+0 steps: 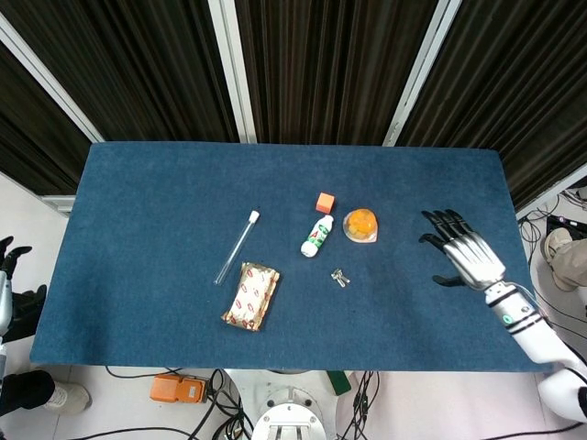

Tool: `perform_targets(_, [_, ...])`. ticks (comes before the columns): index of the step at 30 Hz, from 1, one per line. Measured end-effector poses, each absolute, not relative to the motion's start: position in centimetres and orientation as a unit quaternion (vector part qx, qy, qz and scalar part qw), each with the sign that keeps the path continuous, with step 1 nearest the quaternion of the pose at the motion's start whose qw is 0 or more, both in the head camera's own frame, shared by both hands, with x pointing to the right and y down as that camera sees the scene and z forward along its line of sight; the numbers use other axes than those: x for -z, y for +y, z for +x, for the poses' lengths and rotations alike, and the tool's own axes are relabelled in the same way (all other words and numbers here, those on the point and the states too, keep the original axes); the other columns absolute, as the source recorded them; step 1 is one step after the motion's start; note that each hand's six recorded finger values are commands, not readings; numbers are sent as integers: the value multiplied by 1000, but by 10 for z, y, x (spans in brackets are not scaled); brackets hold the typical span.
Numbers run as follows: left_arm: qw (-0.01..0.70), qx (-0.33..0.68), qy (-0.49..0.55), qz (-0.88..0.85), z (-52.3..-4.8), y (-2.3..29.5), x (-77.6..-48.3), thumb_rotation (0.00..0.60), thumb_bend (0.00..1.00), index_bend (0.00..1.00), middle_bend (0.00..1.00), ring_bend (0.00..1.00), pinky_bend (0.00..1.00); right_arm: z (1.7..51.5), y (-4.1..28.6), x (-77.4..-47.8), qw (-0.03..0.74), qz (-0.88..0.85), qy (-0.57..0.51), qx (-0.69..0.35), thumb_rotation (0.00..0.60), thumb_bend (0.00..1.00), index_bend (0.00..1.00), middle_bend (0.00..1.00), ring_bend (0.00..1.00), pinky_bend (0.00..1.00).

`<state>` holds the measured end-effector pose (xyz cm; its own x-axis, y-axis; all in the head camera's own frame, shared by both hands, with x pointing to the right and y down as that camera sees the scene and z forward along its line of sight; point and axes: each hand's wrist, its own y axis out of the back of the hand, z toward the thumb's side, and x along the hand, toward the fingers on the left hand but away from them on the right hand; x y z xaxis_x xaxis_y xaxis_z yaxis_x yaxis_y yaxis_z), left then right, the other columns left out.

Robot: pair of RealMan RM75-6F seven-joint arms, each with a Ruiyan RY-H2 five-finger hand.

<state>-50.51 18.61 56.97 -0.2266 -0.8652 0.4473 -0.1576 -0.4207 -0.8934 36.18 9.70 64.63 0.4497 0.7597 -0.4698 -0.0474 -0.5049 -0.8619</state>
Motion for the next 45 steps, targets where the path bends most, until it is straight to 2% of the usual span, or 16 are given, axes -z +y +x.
perform_targets(6, [280,634,460,-555,-505,185,-570,600,355,222,36,87,150,312,86,-682,438,-763,-193,-434,600,379,486,19,109,137])
perform_targets(15, [276,634,462,-555,-506,185,-571,600,355,222,36,88,150,254,82,-711,440,-790,-146,-401,600,455,525,21,124,150])
perform_targets(21, [275,634,463,-555,-506,185,-571,600,355,222,36,87,150,226,81,-725,438,-800,-125,-390,600,466,532,22,124,150])
perform_targets(45, [271,634,466,-554,-508,185,-570,600,355,222,36,87,150,195,85,-748,436,-808,-92,-385,600,479,559,23,124,150])
